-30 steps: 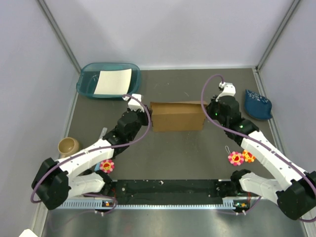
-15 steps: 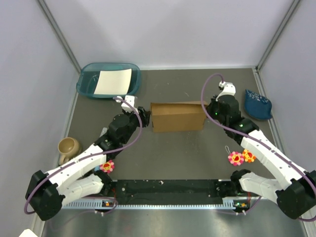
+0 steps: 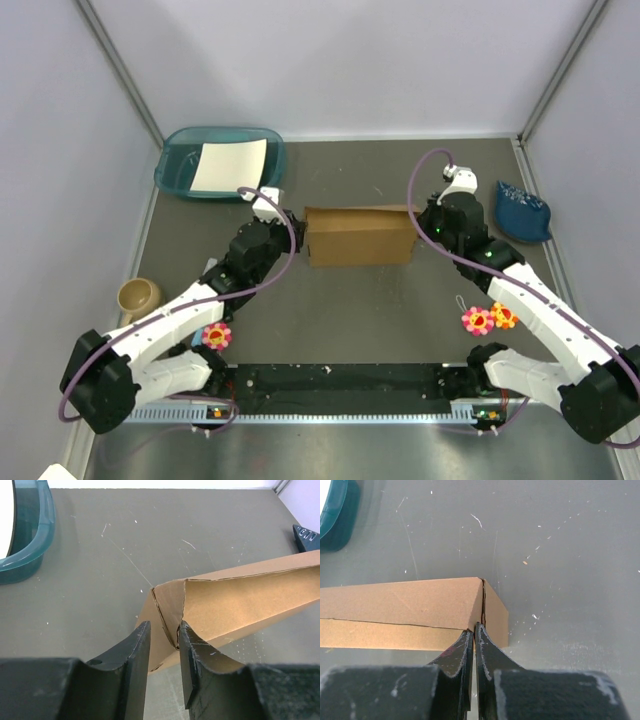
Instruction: Fold the paper box
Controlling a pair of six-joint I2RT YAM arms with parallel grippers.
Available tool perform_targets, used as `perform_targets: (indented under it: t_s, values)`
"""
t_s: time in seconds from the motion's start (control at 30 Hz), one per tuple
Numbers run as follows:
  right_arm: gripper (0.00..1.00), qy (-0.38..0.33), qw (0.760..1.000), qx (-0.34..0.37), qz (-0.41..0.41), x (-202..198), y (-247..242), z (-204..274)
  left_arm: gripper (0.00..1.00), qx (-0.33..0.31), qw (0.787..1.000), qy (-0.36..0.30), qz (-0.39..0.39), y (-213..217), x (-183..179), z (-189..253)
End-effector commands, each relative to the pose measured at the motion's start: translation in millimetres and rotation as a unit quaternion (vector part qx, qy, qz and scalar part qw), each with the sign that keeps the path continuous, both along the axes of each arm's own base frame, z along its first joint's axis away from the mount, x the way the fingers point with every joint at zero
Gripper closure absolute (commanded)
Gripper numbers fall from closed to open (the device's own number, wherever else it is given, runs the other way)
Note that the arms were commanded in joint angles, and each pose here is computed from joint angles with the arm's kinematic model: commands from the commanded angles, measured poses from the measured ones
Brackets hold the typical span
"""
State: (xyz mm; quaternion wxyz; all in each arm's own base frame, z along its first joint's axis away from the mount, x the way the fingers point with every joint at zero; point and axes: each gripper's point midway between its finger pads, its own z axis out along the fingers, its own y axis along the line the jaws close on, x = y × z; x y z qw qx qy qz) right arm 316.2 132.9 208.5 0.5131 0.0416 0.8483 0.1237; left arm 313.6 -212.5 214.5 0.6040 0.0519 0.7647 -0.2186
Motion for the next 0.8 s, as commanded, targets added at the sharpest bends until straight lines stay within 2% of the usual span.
perform_targets:
  t_s: [0.0, 0.17, 0.33, 0.37, 0.5, 0.57, 0.63, 0.77]
  values:
    - [1.00, 0.076, 0.997, -0.027, 0.011, -19, -2, -35, 0.66, -0.045, 0.998, -0.047, 0.012, -1, 11, 45]
    - [1.00, 0.076, 0.997, -0.026, 0.012, -19, -1, -35, 0.63, -0.048, 0.997, -0.051, 0.012, -1, 12, 51]
    - [1.00, 0.078, 0.997, -0.025, 0.015, -18, 1, -35, 0.65, -0.045, 0.998, -0.048, 0.013, -2, 15, 48]
    - [1.00, 0.078, 0.997, -0.024, 0.014, -18, 1, -35, 0.66, -0.045, 0.998, -0.048, 0.014, -2, 17, 48]
    - [1.00, 0.079, 0.996, -0.024, 0.017, -18, 2, -35, 0.89, -0.043, 0.998, -0.048, 0.004, -8, 17, 46]
    - [1.00, 0.080, 0.996, -0.024, 0.019, -19, 2, -36, 0.96, -0.042, 0.998, -0.046, -0.002, -11, 18, 45]
    - [1.00, 0.081, 0.996, -0.022, 0.019, -19, 3, -36, 1.00, -0.042, 0.998, -0.042, -0.010, -14, 18, 42]
    - [1.00, 0.078, 0.997, -0.020, 0.019, -20, 3, -34, 1.00, -0.047, 0.998, -0.043, -0.018, -17, 17, 41]
